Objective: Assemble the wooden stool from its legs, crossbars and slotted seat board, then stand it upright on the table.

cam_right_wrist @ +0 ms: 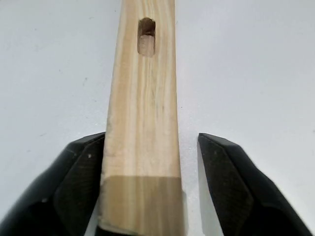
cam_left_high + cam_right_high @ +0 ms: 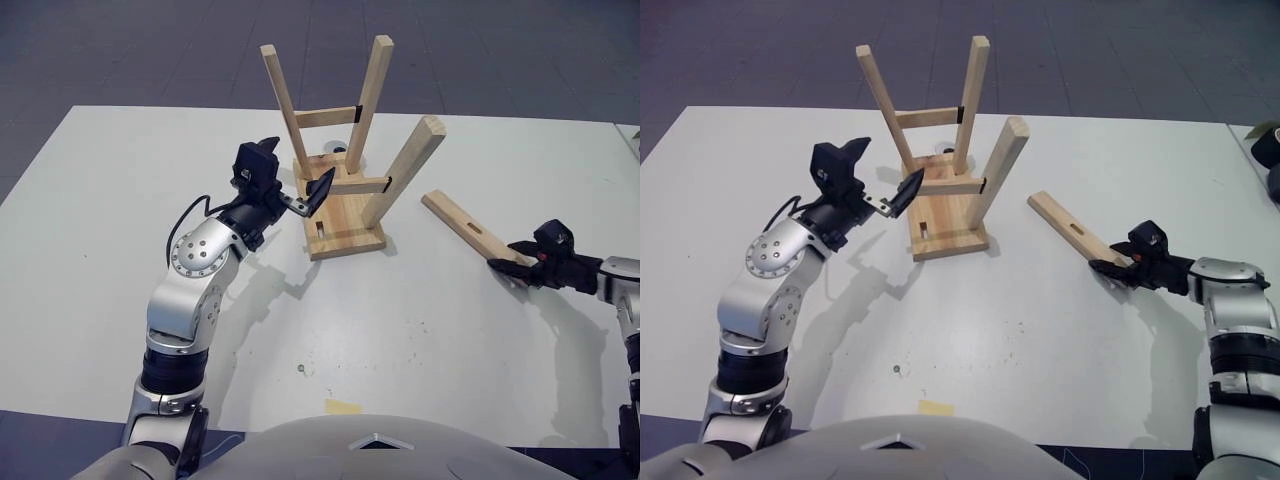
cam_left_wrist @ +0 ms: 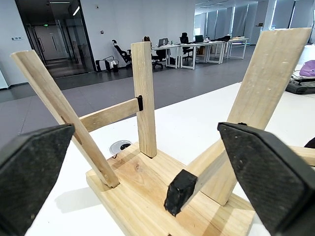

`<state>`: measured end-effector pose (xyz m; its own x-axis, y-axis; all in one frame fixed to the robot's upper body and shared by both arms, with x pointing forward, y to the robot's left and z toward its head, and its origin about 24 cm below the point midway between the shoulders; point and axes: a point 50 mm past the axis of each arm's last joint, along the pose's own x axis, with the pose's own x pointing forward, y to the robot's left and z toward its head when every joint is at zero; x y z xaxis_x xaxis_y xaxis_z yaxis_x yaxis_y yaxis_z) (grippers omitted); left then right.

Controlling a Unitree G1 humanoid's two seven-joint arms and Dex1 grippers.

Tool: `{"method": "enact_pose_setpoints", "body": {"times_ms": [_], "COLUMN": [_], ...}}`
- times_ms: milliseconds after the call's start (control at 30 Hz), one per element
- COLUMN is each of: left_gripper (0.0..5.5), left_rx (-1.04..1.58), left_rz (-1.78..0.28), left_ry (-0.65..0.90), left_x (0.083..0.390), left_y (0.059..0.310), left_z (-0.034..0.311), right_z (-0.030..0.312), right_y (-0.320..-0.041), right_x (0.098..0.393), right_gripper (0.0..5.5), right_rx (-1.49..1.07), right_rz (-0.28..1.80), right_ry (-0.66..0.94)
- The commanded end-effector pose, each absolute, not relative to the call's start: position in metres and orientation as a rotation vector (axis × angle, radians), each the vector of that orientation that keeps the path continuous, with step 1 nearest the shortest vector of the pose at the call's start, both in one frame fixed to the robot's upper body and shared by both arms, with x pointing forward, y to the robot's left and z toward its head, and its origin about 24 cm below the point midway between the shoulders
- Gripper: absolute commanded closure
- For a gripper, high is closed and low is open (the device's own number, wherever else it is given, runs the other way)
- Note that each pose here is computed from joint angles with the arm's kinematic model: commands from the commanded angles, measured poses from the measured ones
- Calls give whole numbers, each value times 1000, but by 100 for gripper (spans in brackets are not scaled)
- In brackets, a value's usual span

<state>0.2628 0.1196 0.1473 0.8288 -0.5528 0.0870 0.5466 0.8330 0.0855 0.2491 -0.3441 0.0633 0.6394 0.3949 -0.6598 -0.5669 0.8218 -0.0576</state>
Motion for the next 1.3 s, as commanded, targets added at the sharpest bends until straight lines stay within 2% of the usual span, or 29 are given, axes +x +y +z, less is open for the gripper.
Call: {"method": "enact_pose_setpoints", "body": {"times_ms": [33, 133, 200, 333, 467, 533, 633, 800, 967, 1067, 1233, 1300], "left_gripper": [10, 10, 10, 10, 10, 10, 10, 10, 10, 10, 10, 40], "left_rx": [71, 73, 68, -33, -275, -344, -429, -598, -771, -707, -703, -706], "left_rz": [-594, -599, -595, -542, -531, -579, -667, -942, -1089, -1043, -986, -969], "left_ry": [-122, -131, -139, -205, -346, -386, -395, -319, -246, -215, -262, -292], "left_x": [265, 266, 268, 275, 285, 287, 287, 278, 272, 273, 275, 274], "left_y": [117, 117, 119, 132, 151, 154, 154, 132, 115, 108, 110, 115], "left_z": [149, 151, 153, 174, 225, 246, 265, 278, 284, 280, 287, 292], "right_z": [55, 49, 48, 59, 97, 121, 156, 206, 220, 219, 207, 203], "right_y": [-344, -341, -336, -328, -322, -299, -254, -186, -158, -147, -137, -135], "right_x": [246, 244, 247, 271, 296, 303, 307, 288, 272, 264, 255, 253], "right_gripper": [295, 344, 344, 344, 344, 344, 344, 344, 344, 344, 344, 344], "right_rx": [-286, -283, -271, -215, -222, -265, -368, -530, -534, -541, -515, -504], "right_rz": [558, 572, 560, 363, 36, 43, 158, 383, 470, 529, 612, 626], "right_ry": [727, 725, 682, 417, 39, -124, -330, -639, -724, -728, -671, -650]}}
